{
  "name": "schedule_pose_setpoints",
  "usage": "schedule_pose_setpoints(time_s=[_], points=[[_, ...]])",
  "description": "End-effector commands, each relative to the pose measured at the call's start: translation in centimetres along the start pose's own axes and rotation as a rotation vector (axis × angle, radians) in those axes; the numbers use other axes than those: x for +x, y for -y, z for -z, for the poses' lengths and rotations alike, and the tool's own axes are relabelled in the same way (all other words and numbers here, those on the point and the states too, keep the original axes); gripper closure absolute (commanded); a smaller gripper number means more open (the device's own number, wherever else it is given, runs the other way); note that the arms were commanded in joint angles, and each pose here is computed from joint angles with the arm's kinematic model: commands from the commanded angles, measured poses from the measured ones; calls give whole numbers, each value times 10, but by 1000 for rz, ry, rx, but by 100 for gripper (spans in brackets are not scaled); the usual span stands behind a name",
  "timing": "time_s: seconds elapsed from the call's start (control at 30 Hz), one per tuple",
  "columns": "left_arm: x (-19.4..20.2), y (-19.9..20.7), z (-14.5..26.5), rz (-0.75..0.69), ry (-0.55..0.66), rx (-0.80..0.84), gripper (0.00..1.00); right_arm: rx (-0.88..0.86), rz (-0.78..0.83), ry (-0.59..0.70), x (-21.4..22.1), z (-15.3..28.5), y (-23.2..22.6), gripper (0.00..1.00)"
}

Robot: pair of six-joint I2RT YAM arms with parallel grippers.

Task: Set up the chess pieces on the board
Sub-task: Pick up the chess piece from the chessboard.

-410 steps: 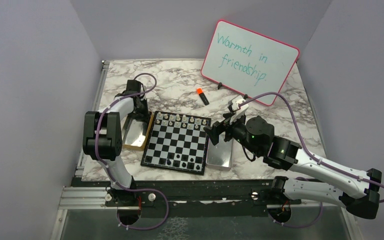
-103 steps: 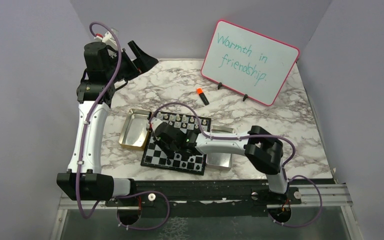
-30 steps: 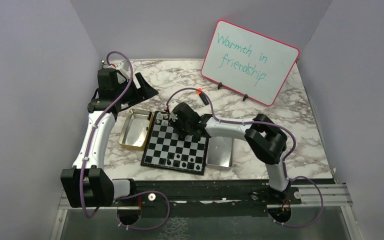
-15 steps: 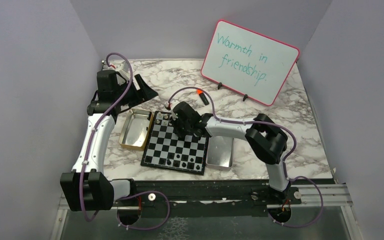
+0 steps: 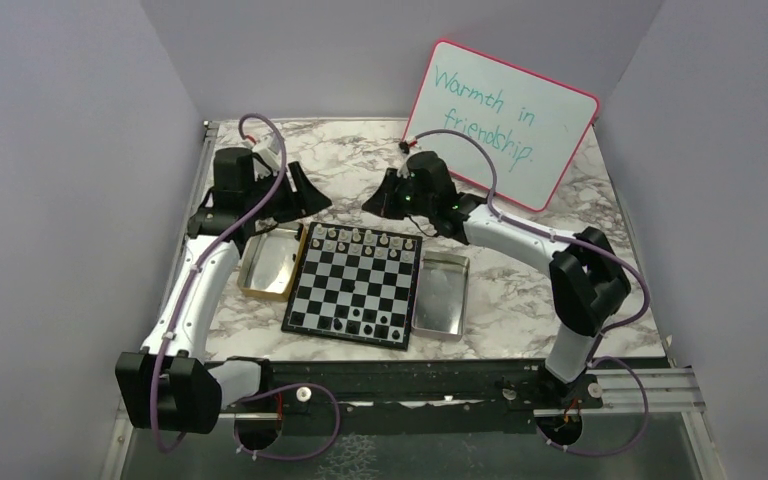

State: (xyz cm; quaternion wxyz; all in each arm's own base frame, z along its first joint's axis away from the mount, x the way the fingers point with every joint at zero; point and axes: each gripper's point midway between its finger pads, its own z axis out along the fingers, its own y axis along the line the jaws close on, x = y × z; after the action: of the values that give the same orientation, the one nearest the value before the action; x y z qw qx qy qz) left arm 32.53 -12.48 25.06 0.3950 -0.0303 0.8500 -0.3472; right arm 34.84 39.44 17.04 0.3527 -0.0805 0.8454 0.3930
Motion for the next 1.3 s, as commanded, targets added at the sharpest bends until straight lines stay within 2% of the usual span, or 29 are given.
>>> schedule_pose_setpoints(time_s=[0.0,0.07,0.13,0.23,0.33,0.47,0.77,1.27], points=[[20,18,-14,-133,-26,8,43,-123,-179,101,-36,12,-40,92],[24,24,-19,-144,-30,8,43,-116,-158,129,-47,12,-42,91],[21,20,-19,-116,-10,-26,43,-109,-88,99,-45,8,-42,88],[24,7,-19,-106,-9,-86,43,-73,11,37,-26,7,-27,84],[37,-13,-21,-92,-55,-164,43,-82,111,36,-9,17,-15,81],[40,-40,-18,-35,-55,-240,42,20,158,-40,17,24,6,79],[22,-79,-11,129,-15,-203,42,141,160,-178,80,16,-12,66],[28,-81,-12,141,-20,-174,41,316,348,-302,145,-8,-8,59]])
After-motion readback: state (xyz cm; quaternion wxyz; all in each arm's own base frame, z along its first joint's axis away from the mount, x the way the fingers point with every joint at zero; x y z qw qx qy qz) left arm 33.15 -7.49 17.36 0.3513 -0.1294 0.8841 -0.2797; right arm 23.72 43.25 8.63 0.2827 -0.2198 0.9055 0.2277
